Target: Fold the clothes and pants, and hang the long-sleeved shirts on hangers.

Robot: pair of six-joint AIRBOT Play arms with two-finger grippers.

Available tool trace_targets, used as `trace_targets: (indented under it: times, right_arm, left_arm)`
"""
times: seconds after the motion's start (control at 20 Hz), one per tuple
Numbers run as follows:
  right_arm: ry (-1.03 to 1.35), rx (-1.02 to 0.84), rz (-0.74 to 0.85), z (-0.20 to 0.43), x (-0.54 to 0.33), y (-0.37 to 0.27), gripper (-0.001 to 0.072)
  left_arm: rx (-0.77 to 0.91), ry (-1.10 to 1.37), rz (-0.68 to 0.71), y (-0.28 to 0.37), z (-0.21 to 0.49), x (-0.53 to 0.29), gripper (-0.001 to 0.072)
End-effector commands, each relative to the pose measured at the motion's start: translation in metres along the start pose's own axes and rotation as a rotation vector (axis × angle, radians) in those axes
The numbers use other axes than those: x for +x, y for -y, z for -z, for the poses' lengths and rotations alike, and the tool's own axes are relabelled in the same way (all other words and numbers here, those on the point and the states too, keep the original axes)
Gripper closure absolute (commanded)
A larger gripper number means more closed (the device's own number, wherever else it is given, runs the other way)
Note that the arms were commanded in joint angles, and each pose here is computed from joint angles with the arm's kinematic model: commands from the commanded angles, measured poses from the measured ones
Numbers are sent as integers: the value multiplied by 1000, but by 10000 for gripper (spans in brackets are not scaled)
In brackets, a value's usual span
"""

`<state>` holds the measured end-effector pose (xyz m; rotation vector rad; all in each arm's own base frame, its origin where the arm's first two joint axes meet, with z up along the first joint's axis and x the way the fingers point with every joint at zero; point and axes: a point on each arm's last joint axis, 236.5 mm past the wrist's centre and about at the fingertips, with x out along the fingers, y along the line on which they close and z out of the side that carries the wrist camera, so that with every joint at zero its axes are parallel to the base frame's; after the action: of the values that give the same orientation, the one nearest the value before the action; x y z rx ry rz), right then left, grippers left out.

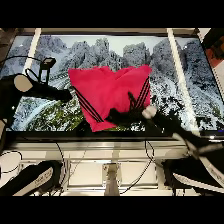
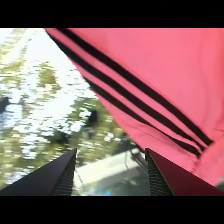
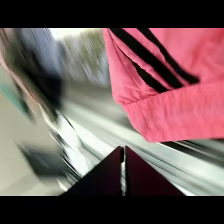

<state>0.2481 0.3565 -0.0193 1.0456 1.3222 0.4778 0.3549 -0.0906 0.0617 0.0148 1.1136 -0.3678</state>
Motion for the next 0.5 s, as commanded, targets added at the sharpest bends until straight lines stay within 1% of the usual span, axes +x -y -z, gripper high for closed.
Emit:
trace_targets:
  times: [0.0, 0.05, 0.1, 0.2, 0.35, 0.45]
  right_arm:
    - [294, 361, 55, 3, 3, 52, 306]
    - [295, 372, 69, 12, 9, 54, 163]
    - [280, 368, 81, 19, 15, 56, 175]
    - [241, 405, 100, 24, 29, 61, 175]
    - [97, 455, 113, 39, 56, 62, 174]
    - [70, 412, 122, 37, 70, 60, 174]
  left_arm:
    - [18, 21, -25, -12, -4, -2, 241]
    - [21, 21, -25, -12, -4, -2, 241]
    - [21, 21, -25, -12, -4, -2, 241]
    - [21, 21, -25, -12, -4, -2, 241]
    - [21, 21, -25, -12, -4, -2, 241]
    - [21, 21, -25, -12, -4, -2, 242]
